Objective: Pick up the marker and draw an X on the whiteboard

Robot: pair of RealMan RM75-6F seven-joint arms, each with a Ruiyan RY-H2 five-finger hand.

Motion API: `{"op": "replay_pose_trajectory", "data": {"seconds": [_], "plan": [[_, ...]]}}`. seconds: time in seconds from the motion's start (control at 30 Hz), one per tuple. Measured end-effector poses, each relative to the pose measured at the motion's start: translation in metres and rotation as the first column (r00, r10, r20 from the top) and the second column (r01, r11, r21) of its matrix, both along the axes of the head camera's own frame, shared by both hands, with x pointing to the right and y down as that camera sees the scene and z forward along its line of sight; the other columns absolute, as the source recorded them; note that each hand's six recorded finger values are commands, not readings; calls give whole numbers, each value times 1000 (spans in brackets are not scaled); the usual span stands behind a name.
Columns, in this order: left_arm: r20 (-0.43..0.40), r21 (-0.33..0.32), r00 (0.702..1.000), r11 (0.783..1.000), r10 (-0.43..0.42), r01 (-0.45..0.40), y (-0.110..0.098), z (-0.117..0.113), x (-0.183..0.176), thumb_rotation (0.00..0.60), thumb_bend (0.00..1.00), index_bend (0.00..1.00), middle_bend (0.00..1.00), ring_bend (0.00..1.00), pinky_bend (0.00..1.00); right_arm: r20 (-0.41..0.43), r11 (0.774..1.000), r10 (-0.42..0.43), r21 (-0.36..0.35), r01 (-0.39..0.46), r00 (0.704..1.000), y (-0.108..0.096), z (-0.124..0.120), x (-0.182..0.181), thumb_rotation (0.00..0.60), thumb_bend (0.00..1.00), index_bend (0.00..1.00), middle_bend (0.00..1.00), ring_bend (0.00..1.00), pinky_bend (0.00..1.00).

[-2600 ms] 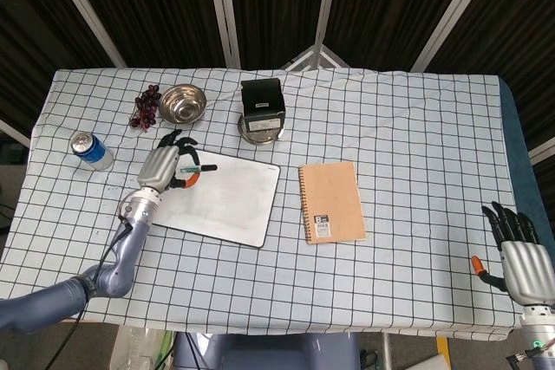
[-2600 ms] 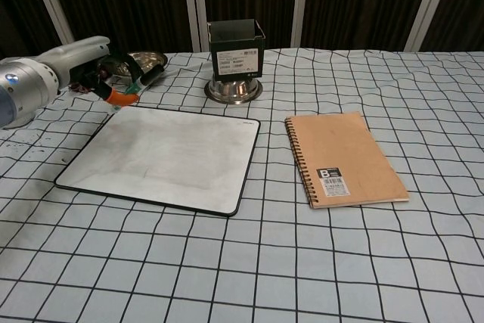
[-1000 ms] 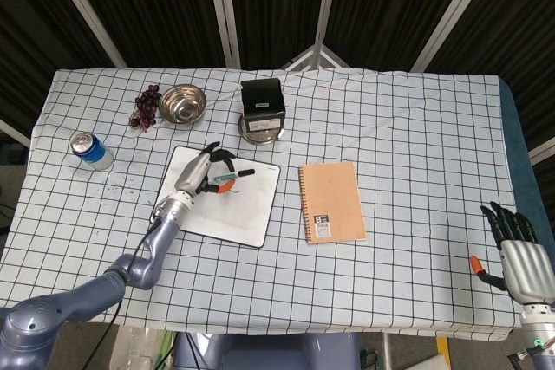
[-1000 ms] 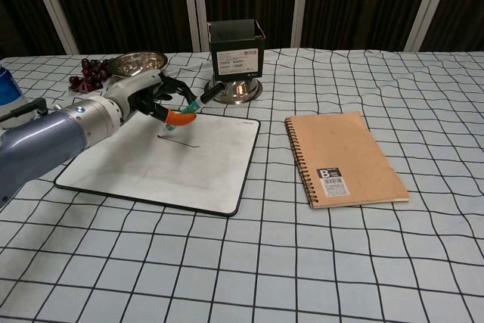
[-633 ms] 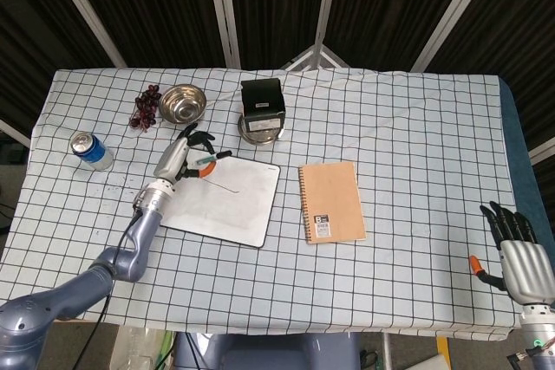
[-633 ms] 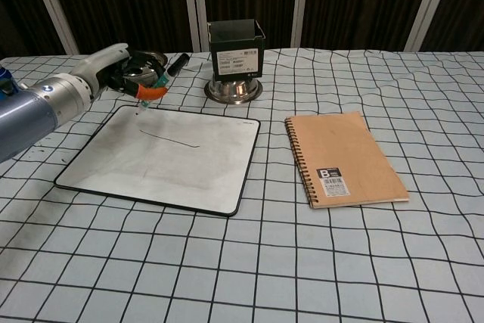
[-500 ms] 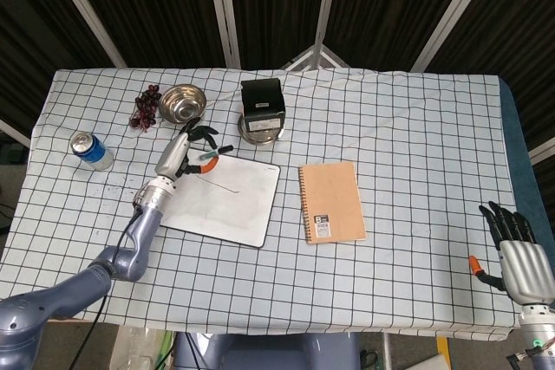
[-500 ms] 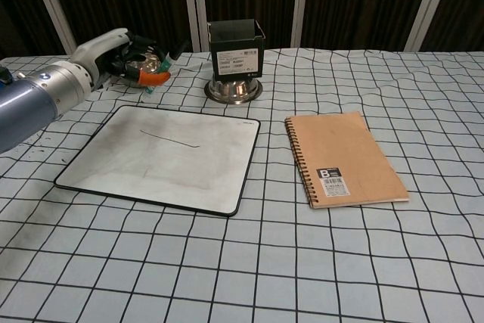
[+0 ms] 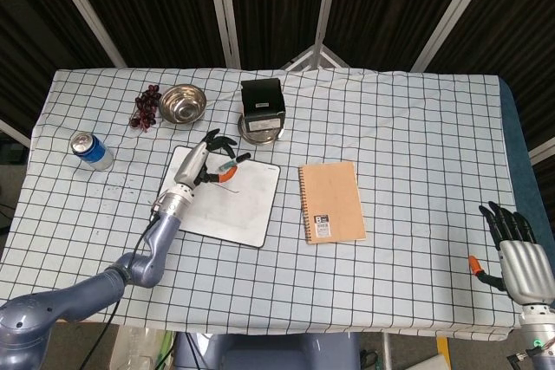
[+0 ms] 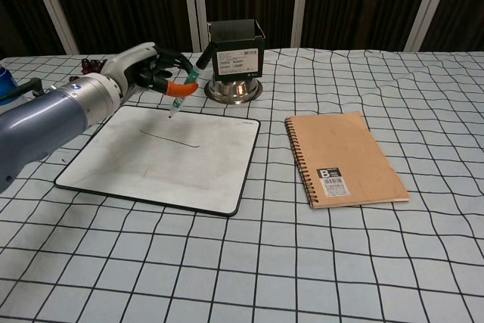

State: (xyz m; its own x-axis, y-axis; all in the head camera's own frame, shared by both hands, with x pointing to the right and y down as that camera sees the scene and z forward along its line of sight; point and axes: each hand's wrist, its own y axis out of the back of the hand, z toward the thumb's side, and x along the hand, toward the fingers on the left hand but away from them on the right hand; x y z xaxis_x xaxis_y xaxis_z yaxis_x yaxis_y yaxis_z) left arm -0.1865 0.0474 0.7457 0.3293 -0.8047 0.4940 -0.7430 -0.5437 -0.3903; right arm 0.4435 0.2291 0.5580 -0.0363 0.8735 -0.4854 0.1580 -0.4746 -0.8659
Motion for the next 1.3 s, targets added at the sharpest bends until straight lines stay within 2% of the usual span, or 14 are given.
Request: {"op": "replay_pose_trajectory", "data": {"seconds": [0.67,0.97,1.3], "plan": [[19,-32,1000,999,14,-14,3,23,32,600,565,752,271,0,15,10,1000,12,-11,-12,1000,-1,0,2,600,348,0,0,0,0],[47,-32,999,999,17,-15,7,26,17,600,568,751,271,0,14,5,1000,9,-8,-9,1000,-1,0,2,600,348,0,0,0,0],[62,-61,998,998,17,-13,31,27,-10,600,568,752,271,0,14,-5,1000,-2,7,2,1000,-1,-2,0,600,348,0,0,0,0]]}}
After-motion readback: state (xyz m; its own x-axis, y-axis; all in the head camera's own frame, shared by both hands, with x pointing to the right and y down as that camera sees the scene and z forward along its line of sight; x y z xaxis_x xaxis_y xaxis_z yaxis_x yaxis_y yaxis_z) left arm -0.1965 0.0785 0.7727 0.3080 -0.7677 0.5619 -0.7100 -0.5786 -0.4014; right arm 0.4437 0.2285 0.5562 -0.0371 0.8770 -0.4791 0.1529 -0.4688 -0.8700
